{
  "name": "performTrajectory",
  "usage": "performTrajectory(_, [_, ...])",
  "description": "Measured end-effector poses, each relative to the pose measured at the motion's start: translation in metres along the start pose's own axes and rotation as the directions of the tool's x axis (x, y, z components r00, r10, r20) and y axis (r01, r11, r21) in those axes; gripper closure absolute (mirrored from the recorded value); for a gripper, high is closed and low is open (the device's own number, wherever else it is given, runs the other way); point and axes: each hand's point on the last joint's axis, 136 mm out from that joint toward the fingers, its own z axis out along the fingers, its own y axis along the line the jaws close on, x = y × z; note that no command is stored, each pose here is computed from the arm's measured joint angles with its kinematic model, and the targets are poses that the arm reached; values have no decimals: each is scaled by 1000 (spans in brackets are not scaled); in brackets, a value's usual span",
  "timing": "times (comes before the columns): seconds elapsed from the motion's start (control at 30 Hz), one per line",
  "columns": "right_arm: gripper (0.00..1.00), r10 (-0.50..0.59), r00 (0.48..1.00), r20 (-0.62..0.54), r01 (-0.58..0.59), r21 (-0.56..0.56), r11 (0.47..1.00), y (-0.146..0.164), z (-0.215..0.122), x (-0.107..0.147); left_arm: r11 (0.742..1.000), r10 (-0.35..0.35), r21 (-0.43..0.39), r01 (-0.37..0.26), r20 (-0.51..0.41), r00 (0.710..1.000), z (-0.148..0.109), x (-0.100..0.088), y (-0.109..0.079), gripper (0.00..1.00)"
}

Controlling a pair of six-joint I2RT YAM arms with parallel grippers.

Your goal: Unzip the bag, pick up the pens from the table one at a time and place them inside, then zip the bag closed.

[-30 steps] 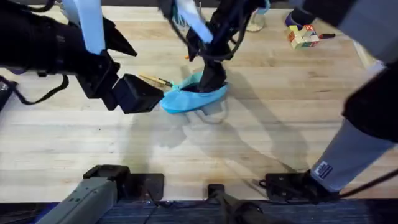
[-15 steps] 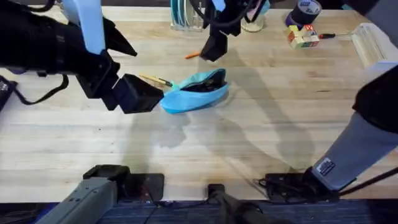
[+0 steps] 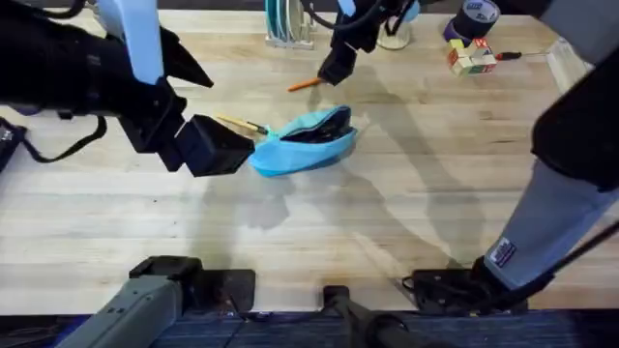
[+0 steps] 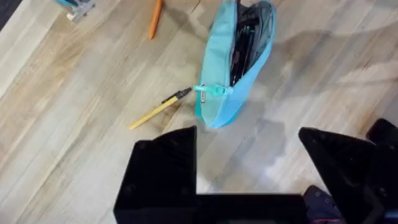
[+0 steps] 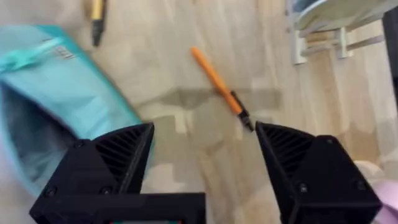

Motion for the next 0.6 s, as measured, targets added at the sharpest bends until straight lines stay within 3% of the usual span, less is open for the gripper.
performTrajectory(0.27, [10, 12, 1000, -16, -12, -16, 1000, -11, 45, 12, 1000, 0, 0, 0, 0, 1000, 0, 0, 0, 8])
performTrajectory(0.6, [10, 133, 988, -75, -138, -65, 988, -12, 106, 42, 1000, 0, 0, 0, 0, 1000, 0, 0, 0, 8])
